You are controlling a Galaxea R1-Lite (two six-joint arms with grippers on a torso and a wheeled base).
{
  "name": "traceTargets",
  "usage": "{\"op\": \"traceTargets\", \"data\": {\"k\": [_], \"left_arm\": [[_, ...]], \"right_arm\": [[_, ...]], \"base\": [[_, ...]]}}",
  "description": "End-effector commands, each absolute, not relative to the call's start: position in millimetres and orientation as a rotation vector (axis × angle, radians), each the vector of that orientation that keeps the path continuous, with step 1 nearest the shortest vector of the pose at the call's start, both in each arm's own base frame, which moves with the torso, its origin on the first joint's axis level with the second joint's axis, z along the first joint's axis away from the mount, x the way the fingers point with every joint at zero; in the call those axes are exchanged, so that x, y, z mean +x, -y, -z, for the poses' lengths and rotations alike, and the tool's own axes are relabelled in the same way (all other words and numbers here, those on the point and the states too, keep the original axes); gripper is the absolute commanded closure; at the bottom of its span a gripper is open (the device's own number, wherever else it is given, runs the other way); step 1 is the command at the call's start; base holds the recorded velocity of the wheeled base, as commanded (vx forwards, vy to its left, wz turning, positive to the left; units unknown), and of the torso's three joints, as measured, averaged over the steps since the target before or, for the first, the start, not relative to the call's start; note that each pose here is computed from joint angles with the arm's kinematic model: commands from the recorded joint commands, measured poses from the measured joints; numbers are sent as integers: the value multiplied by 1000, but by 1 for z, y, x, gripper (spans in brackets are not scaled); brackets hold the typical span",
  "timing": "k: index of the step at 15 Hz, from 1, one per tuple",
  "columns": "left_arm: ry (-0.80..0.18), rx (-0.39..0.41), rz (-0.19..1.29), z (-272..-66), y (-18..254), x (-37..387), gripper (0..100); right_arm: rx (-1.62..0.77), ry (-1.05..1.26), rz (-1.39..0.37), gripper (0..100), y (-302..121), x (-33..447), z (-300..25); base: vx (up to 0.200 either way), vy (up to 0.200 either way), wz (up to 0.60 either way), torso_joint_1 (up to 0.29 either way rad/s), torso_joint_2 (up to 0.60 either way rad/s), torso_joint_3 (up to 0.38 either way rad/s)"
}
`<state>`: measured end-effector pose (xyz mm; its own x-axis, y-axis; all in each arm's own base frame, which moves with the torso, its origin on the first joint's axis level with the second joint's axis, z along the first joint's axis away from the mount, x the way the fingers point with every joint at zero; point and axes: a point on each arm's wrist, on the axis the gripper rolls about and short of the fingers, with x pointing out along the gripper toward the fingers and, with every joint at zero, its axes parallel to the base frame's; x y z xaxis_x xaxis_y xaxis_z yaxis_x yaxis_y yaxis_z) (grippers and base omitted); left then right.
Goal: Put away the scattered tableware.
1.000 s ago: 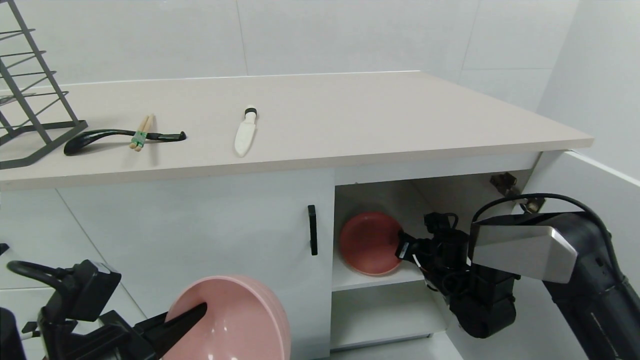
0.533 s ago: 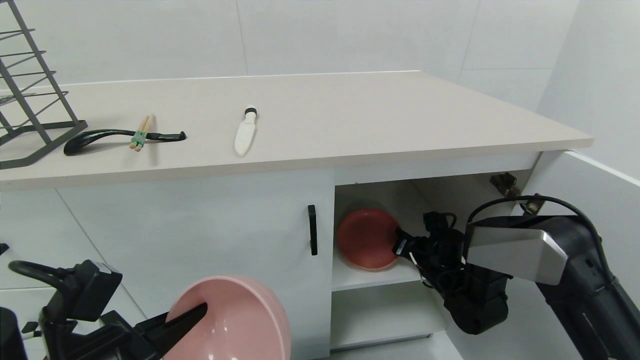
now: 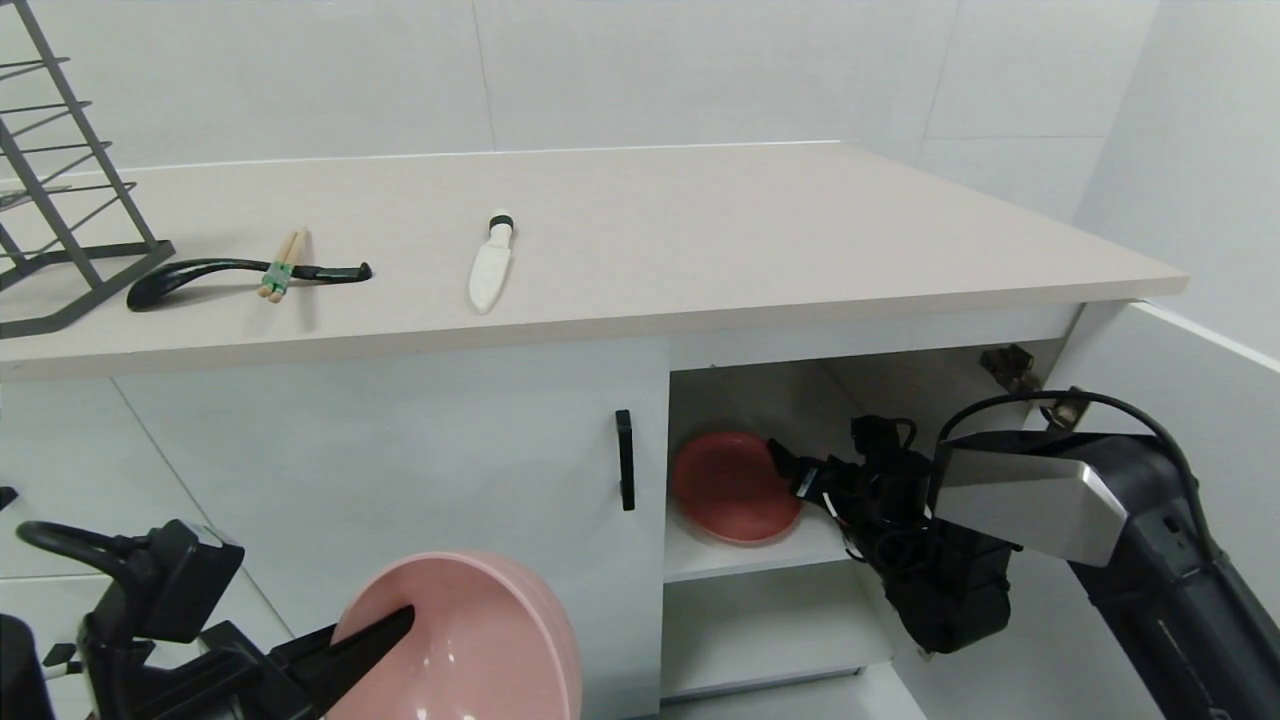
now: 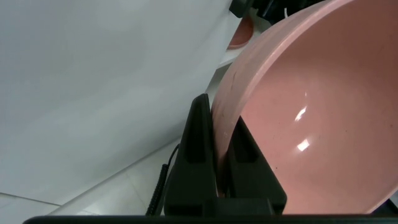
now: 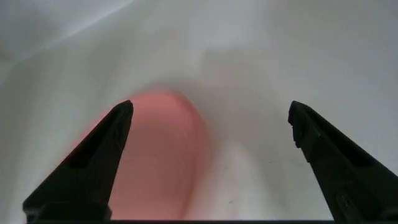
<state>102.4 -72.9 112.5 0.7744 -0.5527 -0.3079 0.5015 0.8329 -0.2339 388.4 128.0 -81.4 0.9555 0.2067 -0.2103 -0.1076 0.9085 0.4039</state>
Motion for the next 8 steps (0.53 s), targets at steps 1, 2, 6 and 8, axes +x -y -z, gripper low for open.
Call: {"op": "traceTargets", "data": {"k": [1,2,6,8], "left_arm": [[-378,-142,572,-112,73,103,100],[-378,-142,572,-112,73,103,100],[-369,-132,583,-114,74,103,100],[-347,-86,600,-116,76,103,100]], "right_arm": [[391,-239,-193,0,-135,378,58],[388,-246,-219,0,-142,367,45],[276,-312,-344,0,-161,295,-3],[236,-309,-408,0,-162,261,-28]], "base": [[0,0,0,0,0,0],[0,0,0,0,0,0],[0,0,0,0,0,0],[0,0,0,0,0,0]]}}
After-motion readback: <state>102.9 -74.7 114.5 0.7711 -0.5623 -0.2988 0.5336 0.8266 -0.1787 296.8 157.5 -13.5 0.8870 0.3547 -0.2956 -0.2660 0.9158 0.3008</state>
